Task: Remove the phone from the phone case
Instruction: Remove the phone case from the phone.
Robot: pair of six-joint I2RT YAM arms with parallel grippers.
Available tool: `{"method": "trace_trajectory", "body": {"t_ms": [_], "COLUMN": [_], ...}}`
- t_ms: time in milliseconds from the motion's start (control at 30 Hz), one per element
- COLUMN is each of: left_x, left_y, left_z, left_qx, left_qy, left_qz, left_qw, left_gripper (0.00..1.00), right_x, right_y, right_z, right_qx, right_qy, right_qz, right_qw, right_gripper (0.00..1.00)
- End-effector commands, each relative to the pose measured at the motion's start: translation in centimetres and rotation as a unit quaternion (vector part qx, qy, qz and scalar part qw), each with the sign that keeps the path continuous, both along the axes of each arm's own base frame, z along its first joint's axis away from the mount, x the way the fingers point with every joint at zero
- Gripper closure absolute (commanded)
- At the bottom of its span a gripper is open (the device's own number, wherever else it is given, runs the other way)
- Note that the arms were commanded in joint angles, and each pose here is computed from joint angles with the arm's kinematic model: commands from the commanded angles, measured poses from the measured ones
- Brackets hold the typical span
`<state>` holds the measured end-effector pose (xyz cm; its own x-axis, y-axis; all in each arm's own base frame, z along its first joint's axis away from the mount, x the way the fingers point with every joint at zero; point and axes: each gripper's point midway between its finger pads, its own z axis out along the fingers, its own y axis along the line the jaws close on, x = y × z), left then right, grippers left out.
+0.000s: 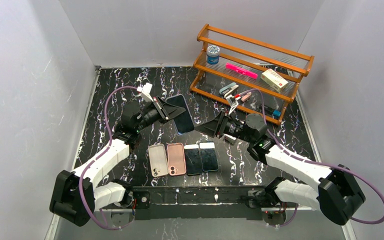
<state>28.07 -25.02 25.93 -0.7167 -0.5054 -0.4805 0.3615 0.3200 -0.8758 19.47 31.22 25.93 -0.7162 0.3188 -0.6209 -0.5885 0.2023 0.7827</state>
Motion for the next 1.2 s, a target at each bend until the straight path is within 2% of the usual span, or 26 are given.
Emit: {"method": "trace_trajectory", "body": {"t_ms": [0,133,533,733,1167], "left_x": [-0.5,-0.6,-1.2,-1.3,-1.8], "left_y": [0.0,-0.1,-0.2,-0.3,-0.5], "left_z": [3.5,3.8,4.9,4.5,3.0], "left_qx": [-0.044,-0.051,-0.078,-0.080,-0.065], "left_qy": [-0.043,-0.045,-0.049,-0.045,-0.046], "left_qz": [-0.009,-0.011,-0.025,-0.030,-0.033], "left_qw": [0.998,0.998,0.995,0.995,0.996], "left_gripper": [1.00,1.00,1.00,1.00,1.00], "right_x": [-0.3,-0.3,-0.4,-0.9,-1.2], "right_y": [0.8,1.0,1.5,1.8,2.2], "right_z": [1.3,1.3,1.1,2.0,3.1], "right_qx": [0.043,0.045,0.047,0.063,0.082], "right_qy": [0.030,0.035,0.046,0.036,0.029], "right_qz": [0.012,0.015,0.024,0.043,0.056], "right_qw": [0.999,0.998,0.998,0.996,0.995], "right_gripper": [0.47,0.52,0.54,0.58,0.59]}}
